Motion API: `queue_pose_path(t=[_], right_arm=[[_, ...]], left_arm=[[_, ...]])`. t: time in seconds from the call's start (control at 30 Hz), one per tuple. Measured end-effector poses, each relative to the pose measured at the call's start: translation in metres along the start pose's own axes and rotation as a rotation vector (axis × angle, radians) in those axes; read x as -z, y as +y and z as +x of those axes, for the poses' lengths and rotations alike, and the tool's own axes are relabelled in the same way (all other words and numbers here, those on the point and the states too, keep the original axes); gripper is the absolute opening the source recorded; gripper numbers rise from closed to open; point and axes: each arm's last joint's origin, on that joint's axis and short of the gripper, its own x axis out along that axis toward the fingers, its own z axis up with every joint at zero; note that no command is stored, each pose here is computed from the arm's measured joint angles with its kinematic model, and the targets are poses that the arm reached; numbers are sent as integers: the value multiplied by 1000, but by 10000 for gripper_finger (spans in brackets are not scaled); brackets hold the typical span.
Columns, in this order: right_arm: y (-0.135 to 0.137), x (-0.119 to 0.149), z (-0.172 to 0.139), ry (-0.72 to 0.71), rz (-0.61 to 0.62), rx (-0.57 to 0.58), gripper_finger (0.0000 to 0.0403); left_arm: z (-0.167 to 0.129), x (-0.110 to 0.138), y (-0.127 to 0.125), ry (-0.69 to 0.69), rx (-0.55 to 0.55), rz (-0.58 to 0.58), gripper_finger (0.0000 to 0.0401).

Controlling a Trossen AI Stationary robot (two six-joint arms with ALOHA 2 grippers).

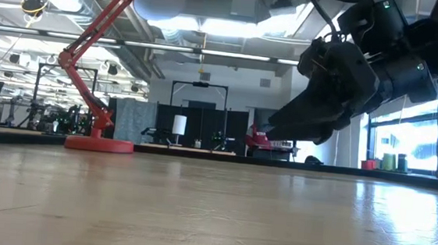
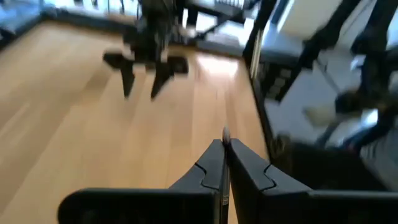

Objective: Put items in baskets/containers
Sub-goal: Put the black eyeshadow brush into the white organizer bin, then return to Home Position

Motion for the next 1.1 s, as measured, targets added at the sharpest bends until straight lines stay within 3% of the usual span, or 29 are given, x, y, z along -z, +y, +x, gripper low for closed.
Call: queue_pose_path(t=[0.17,0.63,1.1], right_arm=[[-1,4,0,43,-7,15,283],[-1,1,0,13,2,5,283],[-1,0,0,-6,-6,9,283]], left_arm=[[6,20,-5,133,-44,-4,12],[24,50,-33,241,-82,-78,16],[33,60,-27,290,-218,-179,85]])
